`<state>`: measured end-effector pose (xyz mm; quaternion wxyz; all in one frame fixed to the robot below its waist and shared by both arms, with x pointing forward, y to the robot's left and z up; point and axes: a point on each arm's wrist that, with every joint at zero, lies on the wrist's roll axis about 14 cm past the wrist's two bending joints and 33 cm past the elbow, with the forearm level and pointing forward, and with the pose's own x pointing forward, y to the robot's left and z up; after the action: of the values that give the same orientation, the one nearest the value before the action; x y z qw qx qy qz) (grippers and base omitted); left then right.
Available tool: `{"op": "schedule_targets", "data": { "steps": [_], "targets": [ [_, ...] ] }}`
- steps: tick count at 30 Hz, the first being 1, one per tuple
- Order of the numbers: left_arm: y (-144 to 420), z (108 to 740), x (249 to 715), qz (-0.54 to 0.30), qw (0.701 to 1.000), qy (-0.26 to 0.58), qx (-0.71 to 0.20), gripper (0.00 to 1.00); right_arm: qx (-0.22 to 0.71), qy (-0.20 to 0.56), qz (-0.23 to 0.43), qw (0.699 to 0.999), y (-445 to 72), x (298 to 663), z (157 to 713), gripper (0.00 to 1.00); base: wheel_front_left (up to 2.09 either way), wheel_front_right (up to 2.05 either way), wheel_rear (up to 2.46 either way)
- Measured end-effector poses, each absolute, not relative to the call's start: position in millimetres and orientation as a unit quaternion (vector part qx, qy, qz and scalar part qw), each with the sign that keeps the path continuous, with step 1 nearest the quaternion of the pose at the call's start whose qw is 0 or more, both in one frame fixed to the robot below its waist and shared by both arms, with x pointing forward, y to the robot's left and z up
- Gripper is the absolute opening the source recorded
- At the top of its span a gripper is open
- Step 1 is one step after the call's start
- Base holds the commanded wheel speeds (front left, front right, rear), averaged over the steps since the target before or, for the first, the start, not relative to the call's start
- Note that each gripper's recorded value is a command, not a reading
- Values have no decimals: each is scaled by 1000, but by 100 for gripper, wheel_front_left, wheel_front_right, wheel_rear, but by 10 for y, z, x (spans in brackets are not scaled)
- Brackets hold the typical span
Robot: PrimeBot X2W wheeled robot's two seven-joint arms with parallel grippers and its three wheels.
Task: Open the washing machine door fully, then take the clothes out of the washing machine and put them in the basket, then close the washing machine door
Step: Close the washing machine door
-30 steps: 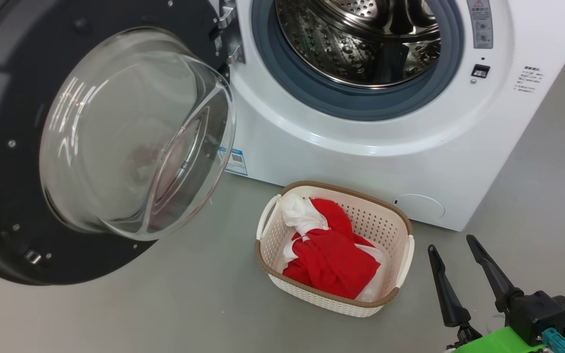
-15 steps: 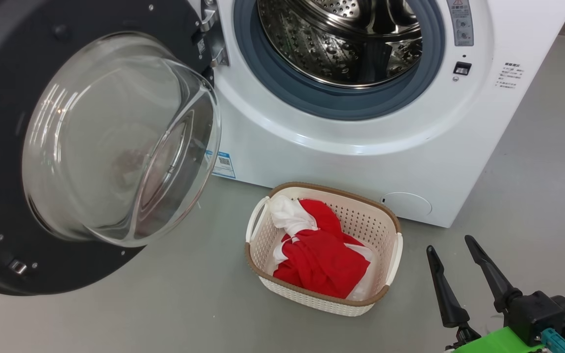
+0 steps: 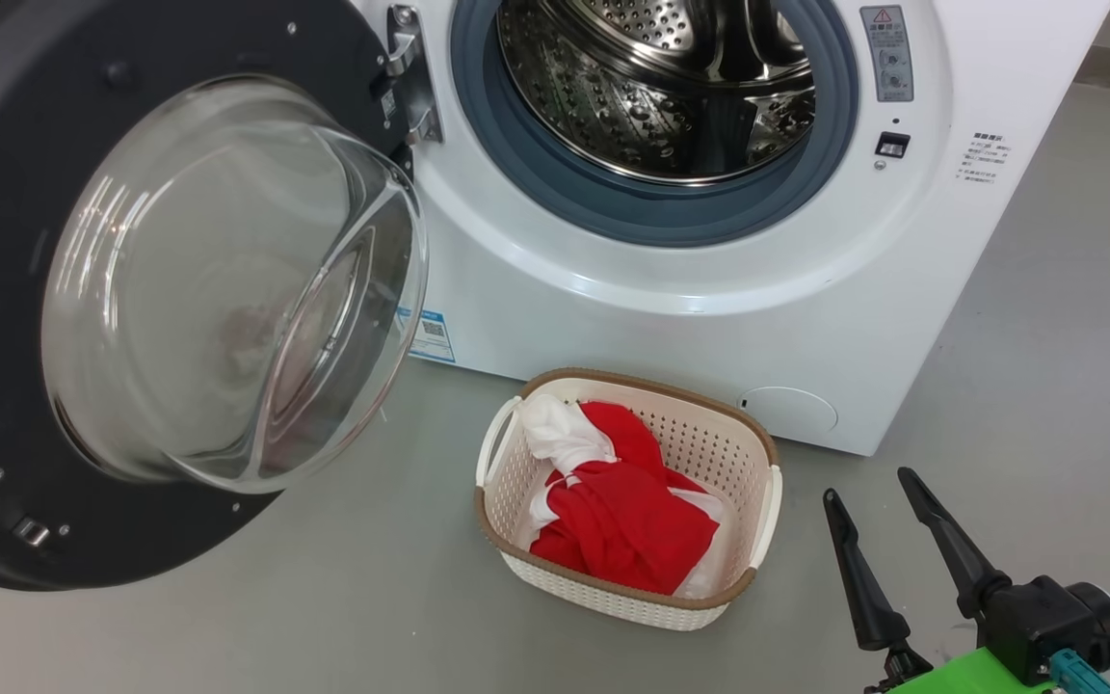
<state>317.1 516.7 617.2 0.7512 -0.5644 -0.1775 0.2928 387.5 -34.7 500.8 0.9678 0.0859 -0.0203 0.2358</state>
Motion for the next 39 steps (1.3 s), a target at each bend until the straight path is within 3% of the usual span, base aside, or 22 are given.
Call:
{"op": "schedule_targets", "data": {
  "steps": [10, 25, 39],
  "targets": [
    [4995, 5940, 3347, 259, 719, -109, -636, 0, 85, -24, 231, 969, -389, 3855, 5033, 100, 0, 0, 0],
    [4632, 5754, 3616, 207, 742, -26, -637, 0, 88, -17, 226, 970, -417, 3883, 4983, 100, 0, 0, 0],
    [4403, 5814, 3666, 154, 755, -14, -637, 0, 96, -11, 236, 967, -331, 3915, 4943, 100, 0, 0, 0]
  ]
}}
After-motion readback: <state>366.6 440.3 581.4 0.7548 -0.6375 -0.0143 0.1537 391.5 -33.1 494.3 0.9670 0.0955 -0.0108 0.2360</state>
